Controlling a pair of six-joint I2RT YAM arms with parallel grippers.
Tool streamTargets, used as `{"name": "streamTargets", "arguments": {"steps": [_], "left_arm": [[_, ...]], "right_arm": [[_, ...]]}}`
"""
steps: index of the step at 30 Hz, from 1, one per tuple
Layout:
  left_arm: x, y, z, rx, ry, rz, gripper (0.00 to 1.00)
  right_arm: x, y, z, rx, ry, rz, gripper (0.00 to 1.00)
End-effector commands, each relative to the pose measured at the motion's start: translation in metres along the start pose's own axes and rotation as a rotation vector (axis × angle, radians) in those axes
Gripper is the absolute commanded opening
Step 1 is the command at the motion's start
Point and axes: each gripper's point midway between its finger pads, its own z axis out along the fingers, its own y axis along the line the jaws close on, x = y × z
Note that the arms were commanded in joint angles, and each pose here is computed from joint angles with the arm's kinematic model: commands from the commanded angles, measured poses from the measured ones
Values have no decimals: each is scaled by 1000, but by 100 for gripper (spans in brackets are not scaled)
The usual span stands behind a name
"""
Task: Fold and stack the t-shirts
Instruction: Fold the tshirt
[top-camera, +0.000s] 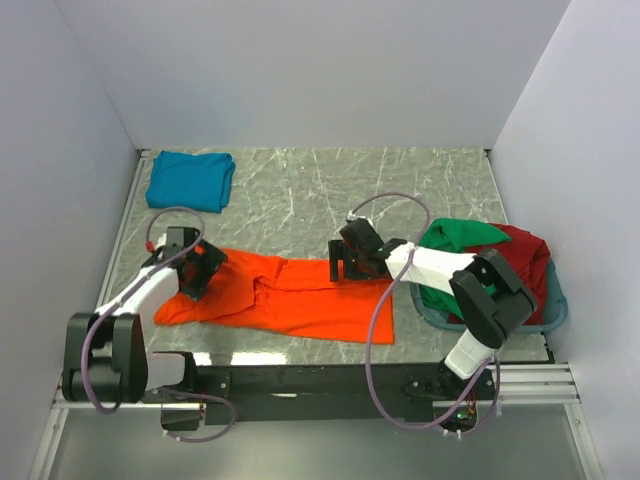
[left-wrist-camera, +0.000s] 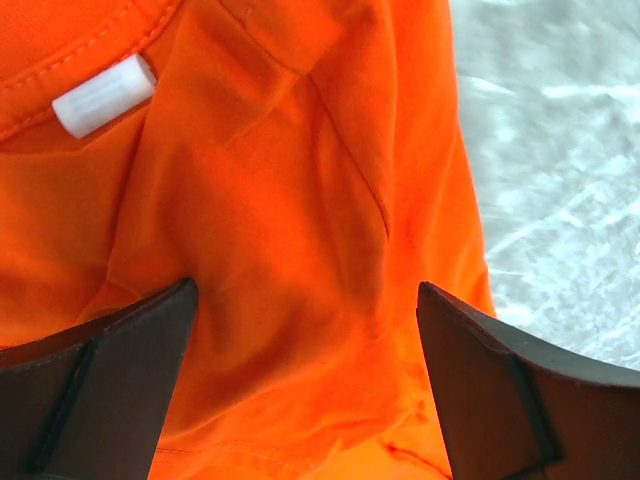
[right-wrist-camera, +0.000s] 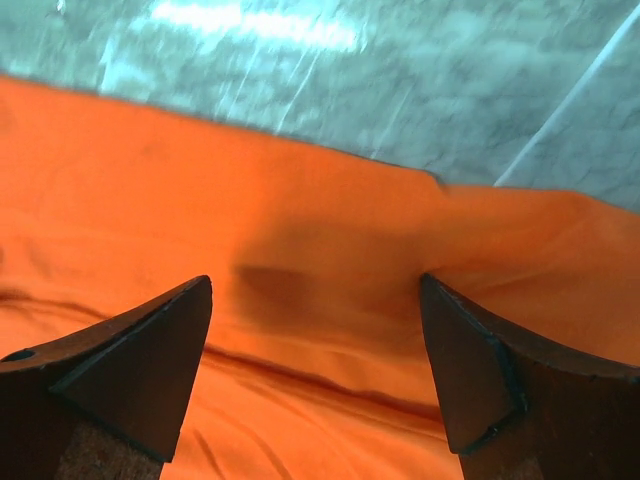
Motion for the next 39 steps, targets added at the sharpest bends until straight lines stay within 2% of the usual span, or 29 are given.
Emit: {"name": "streamTargets", "arguments": {"steps": [1,4,6,9,12,13,14,18,19,20,21,23,24,26,27,32,37,39], "left_arm": [[24,-5,17,-29,50,38,99],[36,-28,30,-21,78,82,100],[50,-32,45,-71,104,128,99],[58,-78,61,-71,102,206,99],[78,-96,88,-118,125,285,100],[74,-128,90,-78,113,297,99],[82,-128,109,-113,134,317,99],[85,-189,142,-81,153,358,99],[82,-235,135,14,155,359,99],[94,-237,149,7,177,384,99],[89,-273,143,86,152,384,99],[100,-287,161,132,177,391,99],[97,-312,157,189,170,375,99],[105,-316,176,196,202,360,99],[100,-335,173,244,184,340,100],[96,-356,191,358,151,243,100],[84,-375,183,385,112,205,99],[66,-386,170,393,40,185,99]], "right_arm": [[36,5,-13,-42,63,-18,91],[60,5,-26,-64,81,-20,91],[74,4,-34,-79,91,-21,91],[95,6,-44,-93,113,-30,91],[118,13,-53,-130,158,-48,91],[120,16,-57,-146,156,-45,91],[125,19,-59,-162,168,-49,91],[138,40,-69,-232,189,-96,91],[141,45,-69,-245,194,-107,91],[141,51,-71,-262,199,-115,91],[147,57,-73,-276,213,-137,91],[150,72,-76,-329,224,-164,91],[153,75,-76,-333,234,-177,91],[158,86,-79,-364,247,-208,91],[159,87,-79,-358,253,-214,91],[162,87,-88,-337,241,-240,91],[136,89,-104,-330,126,-207,92],[120,97,-118,-369,71,-187,93]]}}
